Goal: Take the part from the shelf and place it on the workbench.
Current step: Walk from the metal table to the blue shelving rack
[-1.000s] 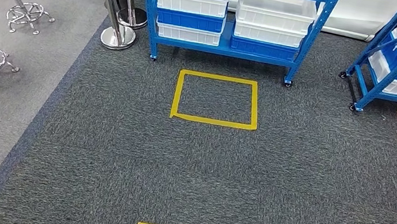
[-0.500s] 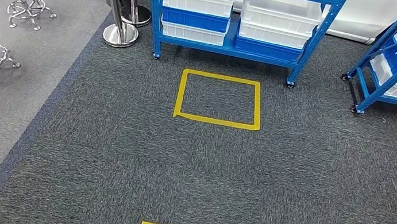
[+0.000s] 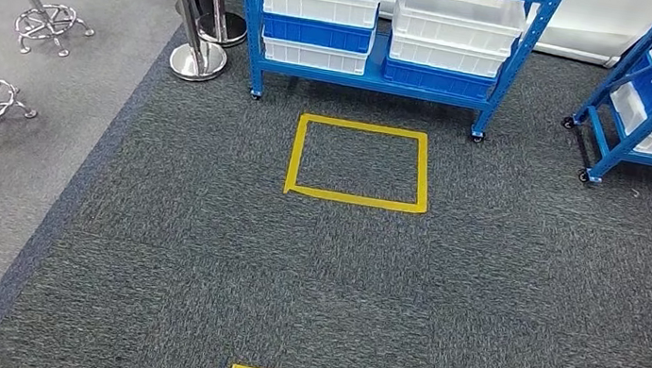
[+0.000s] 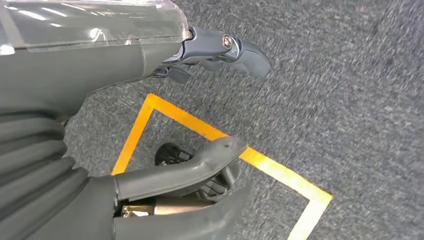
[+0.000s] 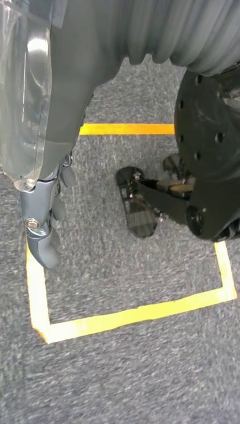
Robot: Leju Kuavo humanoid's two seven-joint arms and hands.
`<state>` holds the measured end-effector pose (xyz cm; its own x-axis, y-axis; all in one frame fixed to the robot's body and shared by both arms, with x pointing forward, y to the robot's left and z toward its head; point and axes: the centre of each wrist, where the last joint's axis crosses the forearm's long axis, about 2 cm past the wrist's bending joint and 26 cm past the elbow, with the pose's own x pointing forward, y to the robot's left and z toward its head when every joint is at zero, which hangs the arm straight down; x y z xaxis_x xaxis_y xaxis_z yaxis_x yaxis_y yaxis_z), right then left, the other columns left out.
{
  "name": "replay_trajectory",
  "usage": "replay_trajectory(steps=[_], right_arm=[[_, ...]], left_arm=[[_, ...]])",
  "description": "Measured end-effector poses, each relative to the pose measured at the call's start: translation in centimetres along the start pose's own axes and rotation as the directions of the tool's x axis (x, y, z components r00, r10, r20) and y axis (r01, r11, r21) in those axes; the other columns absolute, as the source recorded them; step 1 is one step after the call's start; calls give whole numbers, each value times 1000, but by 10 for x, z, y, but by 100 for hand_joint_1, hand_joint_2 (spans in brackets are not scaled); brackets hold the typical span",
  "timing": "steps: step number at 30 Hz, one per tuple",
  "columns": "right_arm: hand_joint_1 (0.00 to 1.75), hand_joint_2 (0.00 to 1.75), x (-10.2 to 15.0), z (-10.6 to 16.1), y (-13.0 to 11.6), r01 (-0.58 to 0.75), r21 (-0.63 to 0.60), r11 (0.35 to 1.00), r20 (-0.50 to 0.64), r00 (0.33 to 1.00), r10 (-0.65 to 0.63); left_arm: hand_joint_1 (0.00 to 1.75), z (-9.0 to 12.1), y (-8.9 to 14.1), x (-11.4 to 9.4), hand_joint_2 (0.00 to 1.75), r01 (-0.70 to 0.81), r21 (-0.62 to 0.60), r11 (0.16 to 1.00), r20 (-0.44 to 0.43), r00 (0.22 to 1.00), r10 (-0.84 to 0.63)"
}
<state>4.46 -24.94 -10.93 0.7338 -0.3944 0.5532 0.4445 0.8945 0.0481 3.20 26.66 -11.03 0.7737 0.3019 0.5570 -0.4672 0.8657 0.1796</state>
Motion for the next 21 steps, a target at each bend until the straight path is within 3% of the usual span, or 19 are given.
replay_trajectory(steps=[3,21], right_arm=[[0,0,0,0,0,0,0,1000,0,1000,0],[0,0,0,0,-1,-8,-13,1000,-6,1000,8]], left_arm=[[0,0,-1,1,0,5,-6,1000,9,1000,-5],[0,0,-1,-1,0,25,-36,999,11,1000,-25]])
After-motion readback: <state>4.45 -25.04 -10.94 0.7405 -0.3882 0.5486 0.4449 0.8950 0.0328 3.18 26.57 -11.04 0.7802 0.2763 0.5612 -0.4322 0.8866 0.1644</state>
